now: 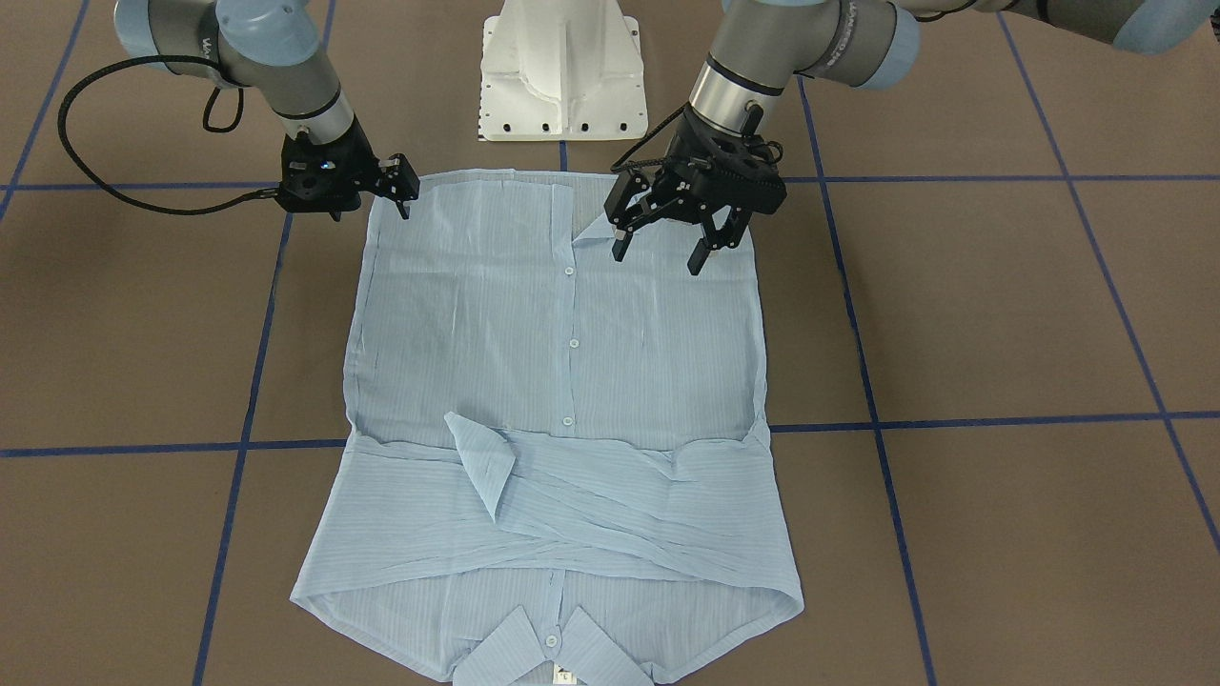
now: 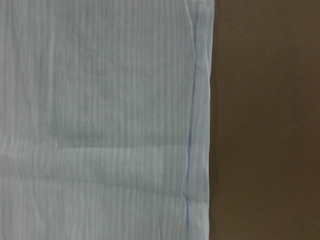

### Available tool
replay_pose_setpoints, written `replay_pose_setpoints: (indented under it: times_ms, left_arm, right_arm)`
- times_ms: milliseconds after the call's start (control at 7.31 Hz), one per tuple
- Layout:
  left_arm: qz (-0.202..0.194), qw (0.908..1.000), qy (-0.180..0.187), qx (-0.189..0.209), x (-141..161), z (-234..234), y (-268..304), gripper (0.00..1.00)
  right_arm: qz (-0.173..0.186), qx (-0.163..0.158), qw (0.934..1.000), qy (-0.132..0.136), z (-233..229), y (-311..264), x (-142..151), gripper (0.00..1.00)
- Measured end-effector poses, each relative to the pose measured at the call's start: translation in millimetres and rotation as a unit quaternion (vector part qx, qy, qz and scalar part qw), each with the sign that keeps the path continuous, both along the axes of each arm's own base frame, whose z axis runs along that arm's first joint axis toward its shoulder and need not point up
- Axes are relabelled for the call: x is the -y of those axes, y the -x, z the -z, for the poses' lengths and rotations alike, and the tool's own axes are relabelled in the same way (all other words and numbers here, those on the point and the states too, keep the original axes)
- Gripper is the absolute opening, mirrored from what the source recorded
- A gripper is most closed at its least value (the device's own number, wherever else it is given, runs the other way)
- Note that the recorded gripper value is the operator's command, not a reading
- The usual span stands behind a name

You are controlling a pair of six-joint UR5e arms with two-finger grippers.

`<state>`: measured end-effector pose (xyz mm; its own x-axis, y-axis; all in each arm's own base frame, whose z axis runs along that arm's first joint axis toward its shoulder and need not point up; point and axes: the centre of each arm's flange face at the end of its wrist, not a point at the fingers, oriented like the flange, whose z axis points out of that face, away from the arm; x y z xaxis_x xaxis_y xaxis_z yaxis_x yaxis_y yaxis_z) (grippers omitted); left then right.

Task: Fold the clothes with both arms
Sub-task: 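Move both grippers to the shirt sides near the hem, then lower both grippers onto the hem corners nearest the robot and grasp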

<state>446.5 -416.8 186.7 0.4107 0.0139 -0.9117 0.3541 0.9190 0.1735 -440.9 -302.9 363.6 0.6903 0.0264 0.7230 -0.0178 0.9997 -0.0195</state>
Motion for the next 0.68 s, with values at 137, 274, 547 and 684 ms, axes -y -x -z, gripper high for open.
replay_pose_setpoints:
  times_ms: [137, 274, 547, 684]
  left_arm:
    - [0.000, 1.0000, 0.001, 0.002, 0.3, -2.3, -1.0, 1.00]
    - [0.000, 1.0000, 0.002, 0.003, 0.8, -3.6, -1.8, 1.00]
    - [0.000, 1.0000, 0.002, 0.005, 1.2, -5.3, -3.0, 1.00]
    - [0.000, 1.0000, 0.003, 0.008, 2.2, -7.4, -4.6, 1.00]
  right_arm:
    - [0.009, -0.006, 0.9999, 0.004, -6.4, 8.0, -6.9, 0.95]
    - [0.018, -0.010, 0.9998, 0.008, -10.7, 15.4, -15.9, 0.86]
    - [0.033, -0.016, 0.9992, 0.015, -15.4, 28.5, -35.3, 0.80]
    - [0.037, -0.019, 0.9990, 0.018, -18.6, 31.9, -41.0, 0.79]
